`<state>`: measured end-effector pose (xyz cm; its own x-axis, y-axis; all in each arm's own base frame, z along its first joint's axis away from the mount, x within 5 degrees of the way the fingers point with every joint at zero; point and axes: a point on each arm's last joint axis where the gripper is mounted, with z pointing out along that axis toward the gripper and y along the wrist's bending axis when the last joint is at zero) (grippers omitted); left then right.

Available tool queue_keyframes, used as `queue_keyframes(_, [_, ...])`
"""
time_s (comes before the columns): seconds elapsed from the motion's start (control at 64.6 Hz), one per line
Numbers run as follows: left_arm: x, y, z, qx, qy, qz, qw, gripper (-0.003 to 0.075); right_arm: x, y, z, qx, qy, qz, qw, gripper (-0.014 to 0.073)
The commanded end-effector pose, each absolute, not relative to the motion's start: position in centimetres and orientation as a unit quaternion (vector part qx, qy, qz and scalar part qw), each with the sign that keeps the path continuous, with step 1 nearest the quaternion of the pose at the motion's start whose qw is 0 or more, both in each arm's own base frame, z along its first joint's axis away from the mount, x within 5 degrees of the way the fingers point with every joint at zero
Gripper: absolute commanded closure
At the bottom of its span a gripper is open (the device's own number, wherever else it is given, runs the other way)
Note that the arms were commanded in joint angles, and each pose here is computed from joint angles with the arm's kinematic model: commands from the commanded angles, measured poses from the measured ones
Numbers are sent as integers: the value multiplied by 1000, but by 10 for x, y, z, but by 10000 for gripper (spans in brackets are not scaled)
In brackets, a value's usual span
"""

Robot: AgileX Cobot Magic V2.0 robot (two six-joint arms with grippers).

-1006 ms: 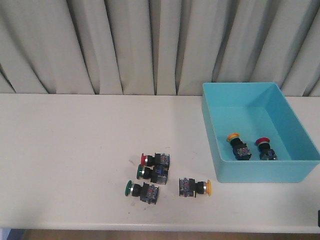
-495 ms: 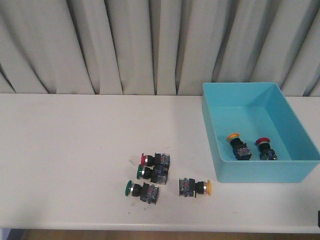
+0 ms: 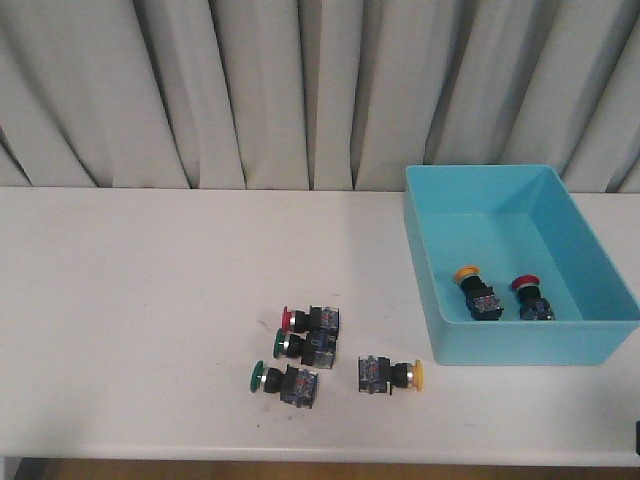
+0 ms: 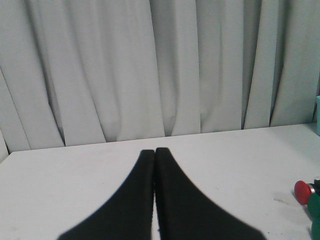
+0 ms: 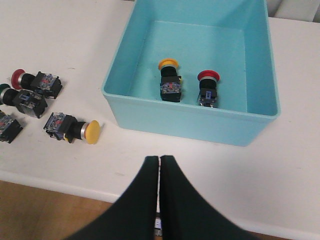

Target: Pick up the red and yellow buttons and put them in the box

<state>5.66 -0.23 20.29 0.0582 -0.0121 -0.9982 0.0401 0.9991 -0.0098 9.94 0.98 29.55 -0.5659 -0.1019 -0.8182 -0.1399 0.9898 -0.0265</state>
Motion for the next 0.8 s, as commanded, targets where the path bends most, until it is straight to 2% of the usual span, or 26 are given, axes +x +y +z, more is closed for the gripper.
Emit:
queue_keyframes(0.0, [57,-2,194,5,672,-23,740,728,104,9,308,-65,865,15,497,602])
queue_keyframes(0.093, [57,-2,194,5,672,-23,740,728,104,7,308,-76,864,-3,498,602])
queue_keyframes(0.17, [57,-2,194,5,672,-23,740,728,99,5,308,-78,845,-17,528,602])
queue_keyframes(0.294, [57,-2,194,5,672,-23,740,728,83,4,300,-68,784,-26,616,602])
queue_keyframes(0.418, [57,-2,194,5,672,-23,740,728,67,3,283,-62,740,-30,669,602])
queue_keyframes(0.789, [57,-2,194,5,672,-23,740,728,59,1,256,-44,693,-33,719,601])
